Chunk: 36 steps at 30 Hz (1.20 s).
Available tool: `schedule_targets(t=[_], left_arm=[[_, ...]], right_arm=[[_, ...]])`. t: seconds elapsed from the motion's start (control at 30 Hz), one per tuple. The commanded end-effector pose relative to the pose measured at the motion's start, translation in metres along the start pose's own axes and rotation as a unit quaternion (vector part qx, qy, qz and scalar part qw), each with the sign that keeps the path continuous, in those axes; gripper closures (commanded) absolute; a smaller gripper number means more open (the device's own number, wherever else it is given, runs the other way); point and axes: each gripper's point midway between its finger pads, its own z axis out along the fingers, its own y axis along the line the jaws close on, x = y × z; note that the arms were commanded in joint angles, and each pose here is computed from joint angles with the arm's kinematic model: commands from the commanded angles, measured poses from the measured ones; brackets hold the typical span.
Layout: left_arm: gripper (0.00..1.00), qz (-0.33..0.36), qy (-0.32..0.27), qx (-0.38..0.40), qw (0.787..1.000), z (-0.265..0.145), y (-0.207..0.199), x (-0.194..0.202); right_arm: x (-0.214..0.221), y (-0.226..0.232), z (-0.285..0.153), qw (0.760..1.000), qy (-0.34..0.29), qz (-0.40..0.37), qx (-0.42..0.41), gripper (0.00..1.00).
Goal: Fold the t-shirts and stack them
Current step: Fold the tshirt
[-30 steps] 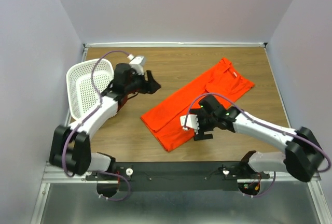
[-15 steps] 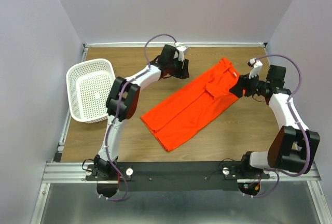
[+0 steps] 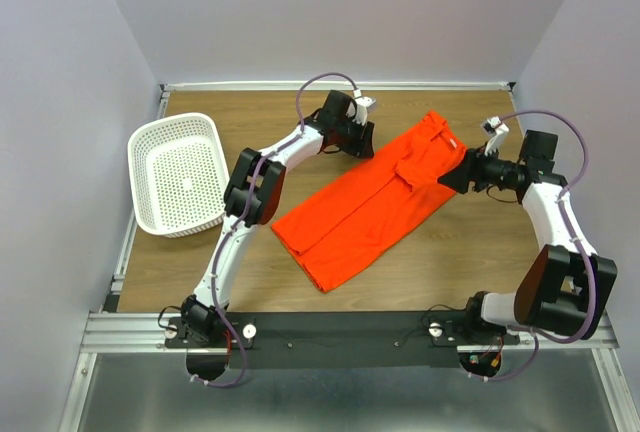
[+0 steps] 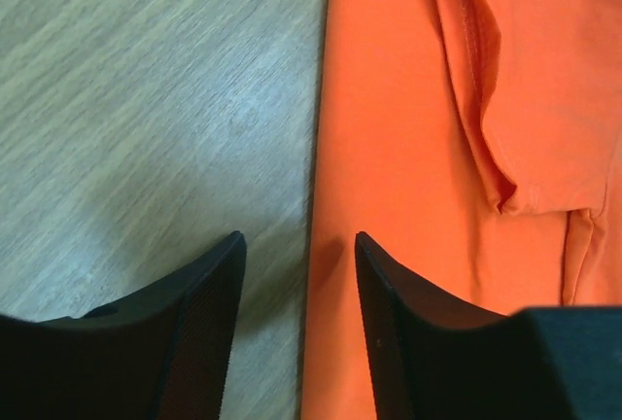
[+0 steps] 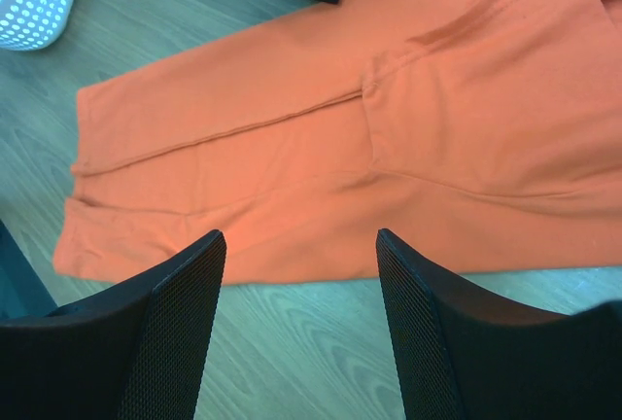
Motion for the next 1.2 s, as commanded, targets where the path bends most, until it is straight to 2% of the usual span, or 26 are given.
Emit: schedule_targets(t=[0.0, 0.23, 0.4, 0.5, 0.57, 0.7, 0.83, 0.9, 1.17], left_arm=[[0.45, -0.003, 0.051, 0.039, 0.998, 0.012, -0.006, 0.035], [0.58, -0.008, 0.063, 0.071, 0.995, 0.017, -0.018, 0.043], [0.6, -0.01, 0.066, 0.086, 0.994, 0.018, -0.025, 0.045], [0.66, -0.01, 0.063, 0.088, 0.994, 0.018, -0.026, 0.039], [0.75, -0.014, 0.066, 0.087, 0.994, 0.019, -0.026, 0.04], [0.84, -0.021, 0.063, 0.076, 0.995, 0.021, -0.023, 0.034], [0.97, -0.049, 0.051, 0.052, 0.996, 0.017, -0.004, 0.028], [1.0, -0.061, 0.042, 0.043, 0.996, 0.012, 0.004, 0.023], [1.0, -0.128, 0.017, -0.021, 0.991, -0.019, 0.064, 0.02]], right_arm=[[0.004, 0.007, -0.005, 0.999, -0.003, 0.025, -0.021, 0.29], [0.006, 0.002, -0.007, 0.999, -0.005, 0.034, -0.02, 0.29], [0.008, 0.0, -0.008, 0.999, -0.003, 0.036, -0.018, 0.29], [0.009, -0.001, -0.008, 0.999, -0.002, 0.037, -0.018, 0.29], [0.009, -0.002, -0.009, 0.999, -0.002, 0.039, -0.017, 0.29], [0.009, -0.002, -0.01, 0.999, -0.004, 0.038, -0.019, 0.29], [0.01, -0.002, -0.011, 0.999, -0.005, 0.039, -0.019, 0.29], [0.01, -0.002, -0.012, 0.999, -0.005, 0.039, -0.019, 0.29], [0.011, -0.004, -0.013, 0.999, -0.004, 0.041, -0.018, 0.29]])
